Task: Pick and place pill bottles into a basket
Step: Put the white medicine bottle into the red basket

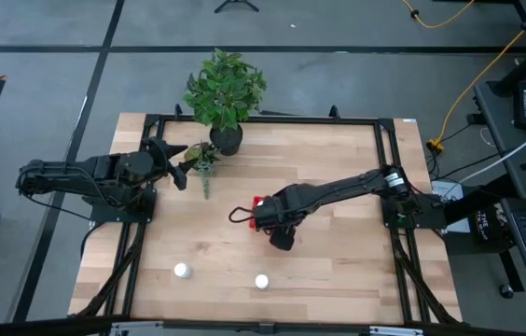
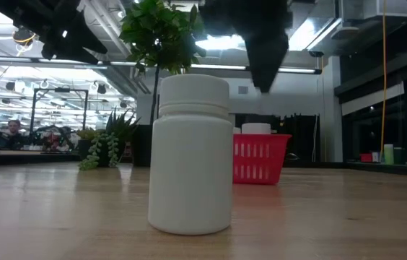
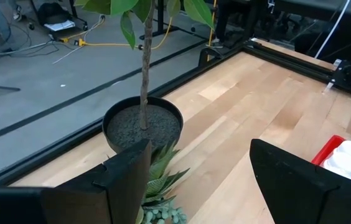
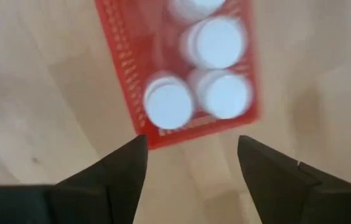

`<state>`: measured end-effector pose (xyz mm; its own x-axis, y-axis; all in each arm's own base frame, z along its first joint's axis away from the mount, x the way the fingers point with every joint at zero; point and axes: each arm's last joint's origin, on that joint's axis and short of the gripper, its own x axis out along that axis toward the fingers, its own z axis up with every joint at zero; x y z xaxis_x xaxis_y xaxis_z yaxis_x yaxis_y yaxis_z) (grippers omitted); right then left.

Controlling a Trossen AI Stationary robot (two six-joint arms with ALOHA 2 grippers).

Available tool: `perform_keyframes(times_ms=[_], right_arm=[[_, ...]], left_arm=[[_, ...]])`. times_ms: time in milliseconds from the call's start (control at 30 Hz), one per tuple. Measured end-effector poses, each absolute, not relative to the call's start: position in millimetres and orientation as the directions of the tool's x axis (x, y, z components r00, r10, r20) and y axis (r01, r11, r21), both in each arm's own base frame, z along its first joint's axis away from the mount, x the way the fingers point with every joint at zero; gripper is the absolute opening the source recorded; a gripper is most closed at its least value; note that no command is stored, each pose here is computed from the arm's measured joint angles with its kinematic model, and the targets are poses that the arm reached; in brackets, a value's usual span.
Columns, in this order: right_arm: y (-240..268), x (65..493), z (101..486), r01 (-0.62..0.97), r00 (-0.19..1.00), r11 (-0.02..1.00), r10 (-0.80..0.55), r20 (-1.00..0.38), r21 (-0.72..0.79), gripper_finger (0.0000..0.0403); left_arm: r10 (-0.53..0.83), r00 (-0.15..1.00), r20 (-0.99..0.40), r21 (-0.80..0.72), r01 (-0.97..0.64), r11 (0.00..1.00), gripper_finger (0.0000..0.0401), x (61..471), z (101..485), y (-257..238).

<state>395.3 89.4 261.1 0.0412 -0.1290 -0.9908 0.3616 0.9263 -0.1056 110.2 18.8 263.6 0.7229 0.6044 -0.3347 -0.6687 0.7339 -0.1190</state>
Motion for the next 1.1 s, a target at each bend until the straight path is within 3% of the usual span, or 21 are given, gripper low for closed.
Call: perform_keyframes(times_ms=[167, 267, 367, 533, 600, 800, 1100], right_arm=[[108.9, 392.9, 300.3, 0.313, 0.187, 0.928, -0.267, -0.945, -0.2, 0.0249], [127.4, 395.8, 317.7, 0.196, 0.317, 0.967, -0.22, -0.923, -0.164, 0.0249], [136.5, 391.1, 321.9, 0.087, 0.317, 0.979, -0.2, -0.927, -0.182, 0.0249], [160.7, 391.1, 327.5, -0.23, 0.341, 0.973, 0.071, -0.938, -0.01, 0.0249], [175.3, 392.1, 330.1, -0.287, 0.382, 0.957, 0.151, -0.912, 0.038, 0.0249], [186.1, 393.7, 330.4, -0.151, 0.427, 0.98, 0.183, -0.885, 0.129, 0.026], [188.9, 393.8, 321.9, -0.043, 0.386, 0.98, 0.195, -0.902, 0.194, 0.0334]], left_arm=[[0.604, 0.724, -0.334, -0.159, -0.675, 0.721, 0.0267, 110.2, 263.7, 18.8], [0.604, 0.723, -0.335, -0.17, -0.677, 0.716, 0.0267, 110.2, 263.6, 18.8], [0.604, 0.723, -0.335, -0.141, -0.672, 0.727, 0.0267, 110.2, 263.6, 18.8], [0.604, 0.723, -0.336, -0.124, -0.669, 0.732, 0.0267, 110.2, 263.5, 18.8], [0.604, 0.723, -0.335, -0.125, -0.669, 0.732, 0.0267, 110.1, 263.6, 18.8], [0.604, 0.72, -0.342, -0.11, -0.669, 0.735, 0.0267, 109.8, 262.8, 18.8], [0.604, 0.72, -0.342, -0.043, -0.654, 0.755, 0.0267, 109.8, 262.8, 18.8]])
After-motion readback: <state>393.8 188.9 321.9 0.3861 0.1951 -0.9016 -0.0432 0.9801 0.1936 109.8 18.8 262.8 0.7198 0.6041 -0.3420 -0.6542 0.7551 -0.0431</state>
